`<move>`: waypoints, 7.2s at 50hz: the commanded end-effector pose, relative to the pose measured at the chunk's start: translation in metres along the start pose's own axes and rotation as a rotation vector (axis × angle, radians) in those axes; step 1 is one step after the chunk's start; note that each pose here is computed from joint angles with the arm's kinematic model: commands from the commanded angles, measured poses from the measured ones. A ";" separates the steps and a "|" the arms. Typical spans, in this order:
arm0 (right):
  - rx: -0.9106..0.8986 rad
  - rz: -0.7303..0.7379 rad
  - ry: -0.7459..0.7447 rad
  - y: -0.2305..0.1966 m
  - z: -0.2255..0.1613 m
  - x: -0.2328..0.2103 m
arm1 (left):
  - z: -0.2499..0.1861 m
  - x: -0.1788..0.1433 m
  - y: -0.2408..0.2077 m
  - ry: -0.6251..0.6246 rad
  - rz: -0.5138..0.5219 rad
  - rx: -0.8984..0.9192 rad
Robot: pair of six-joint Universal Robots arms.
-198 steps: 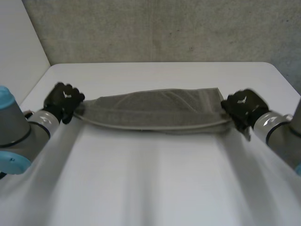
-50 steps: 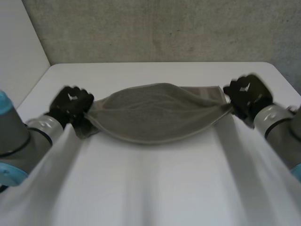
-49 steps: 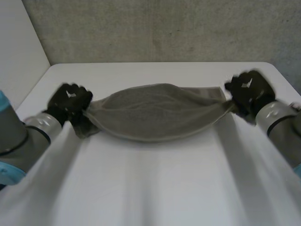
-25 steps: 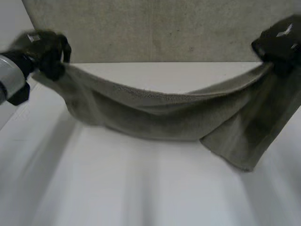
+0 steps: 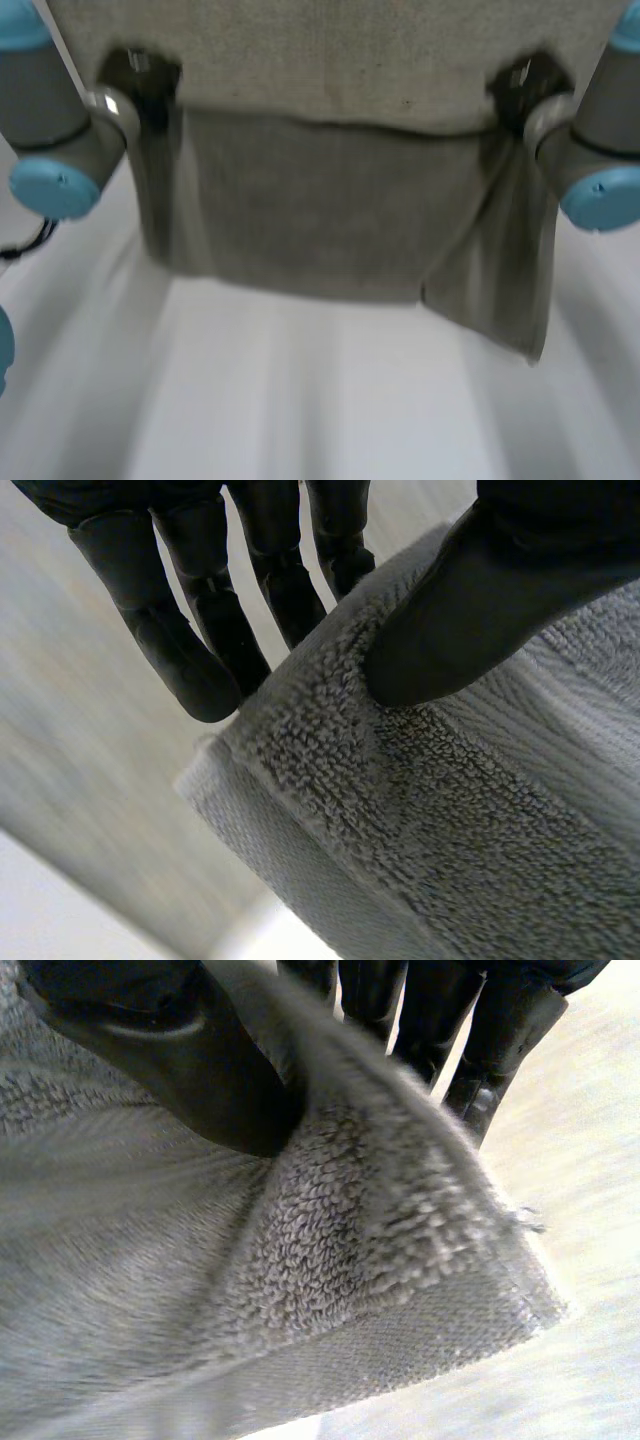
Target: Fold the towel.
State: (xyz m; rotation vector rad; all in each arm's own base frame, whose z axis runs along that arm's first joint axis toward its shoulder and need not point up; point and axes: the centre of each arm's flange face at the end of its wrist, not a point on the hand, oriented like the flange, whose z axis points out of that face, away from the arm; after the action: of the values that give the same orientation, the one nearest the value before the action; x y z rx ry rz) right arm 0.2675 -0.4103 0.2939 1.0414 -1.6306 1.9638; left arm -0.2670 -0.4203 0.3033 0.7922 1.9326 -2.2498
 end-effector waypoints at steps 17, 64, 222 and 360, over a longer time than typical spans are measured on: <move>0.313 0.125 0.099 -0.047 -0.032 0.028 | 0.002 -0.047 -0.057 -0.107 -0.353 0.303; -0.175 0.092 -0.241 0.036 -0.148 0.004 | -0.129 -0.023 0.080 0.180 -0.055 -0.016; 0.384 -0.259 -0.463 -0.047 -0.099 -0.235 | -0.122 0.025 0.091 0.209 -0.175 -0.045; -0.231 0.721 -0.542 0.062 -0.099 -0.120 | -0.117 0.224 0.081 0.373 -0.246 -0.208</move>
State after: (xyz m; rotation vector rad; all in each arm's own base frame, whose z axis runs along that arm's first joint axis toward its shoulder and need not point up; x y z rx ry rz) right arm 0.2693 -0.2992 0.1861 1.0732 -2.6085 2.0466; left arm -0.3880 -0.2596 0.1544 1.0844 2.4586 -2.2208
